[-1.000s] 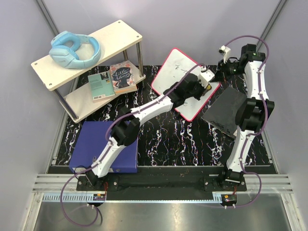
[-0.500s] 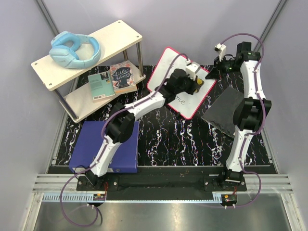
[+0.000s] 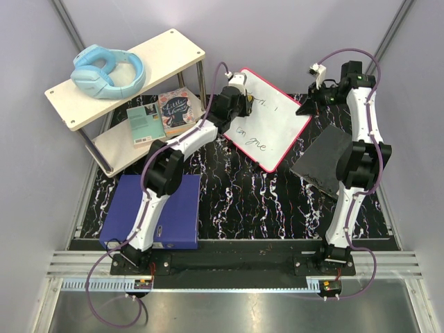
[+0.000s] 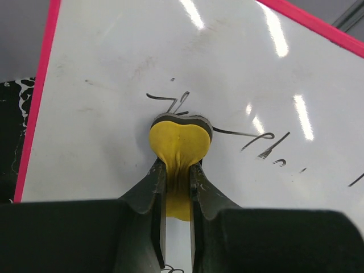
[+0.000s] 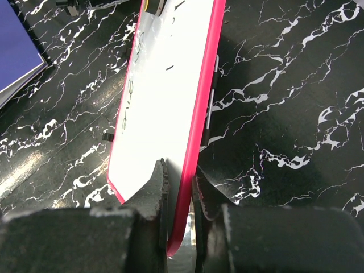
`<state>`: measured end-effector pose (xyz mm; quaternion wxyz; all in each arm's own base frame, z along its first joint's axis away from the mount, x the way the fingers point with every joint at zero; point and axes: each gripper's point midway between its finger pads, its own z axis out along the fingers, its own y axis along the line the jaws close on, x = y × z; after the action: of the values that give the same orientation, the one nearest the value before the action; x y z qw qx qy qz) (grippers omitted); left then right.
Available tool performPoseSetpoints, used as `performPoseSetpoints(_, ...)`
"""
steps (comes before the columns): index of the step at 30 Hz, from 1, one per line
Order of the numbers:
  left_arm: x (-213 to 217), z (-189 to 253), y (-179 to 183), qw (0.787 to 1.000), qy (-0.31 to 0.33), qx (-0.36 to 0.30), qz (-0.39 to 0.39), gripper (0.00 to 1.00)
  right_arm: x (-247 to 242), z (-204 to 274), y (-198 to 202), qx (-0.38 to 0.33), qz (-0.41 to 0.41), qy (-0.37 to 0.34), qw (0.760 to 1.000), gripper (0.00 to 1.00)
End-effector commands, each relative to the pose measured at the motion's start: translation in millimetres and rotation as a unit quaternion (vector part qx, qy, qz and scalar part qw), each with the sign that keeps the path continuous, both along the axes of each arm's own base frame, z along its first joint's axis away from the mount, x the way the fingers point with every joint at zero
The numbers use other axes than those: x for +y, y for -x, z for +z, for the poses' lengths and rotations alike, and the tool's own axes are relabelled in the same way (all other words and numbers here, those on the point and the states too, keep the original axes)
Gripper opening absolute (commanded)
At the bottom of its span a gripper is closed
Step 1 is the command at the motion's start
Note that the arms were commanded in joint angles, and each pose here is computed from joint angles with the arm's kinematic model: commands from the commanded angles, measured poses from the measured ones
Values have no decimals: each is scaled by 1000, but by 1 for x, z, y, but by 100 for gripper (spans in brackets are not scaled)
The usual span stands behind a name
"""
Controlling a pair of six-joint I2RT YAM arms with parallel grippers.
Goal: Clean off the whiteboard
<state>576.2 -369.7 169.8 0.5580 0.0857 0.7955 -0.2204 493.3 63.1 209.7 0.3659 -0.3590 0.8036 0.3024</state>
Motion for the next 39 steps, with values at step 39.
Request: performPoseSetpoints(39,-88,29,13,980,1,-96,-174,0,40,-23,110,193,87,15,977,0)
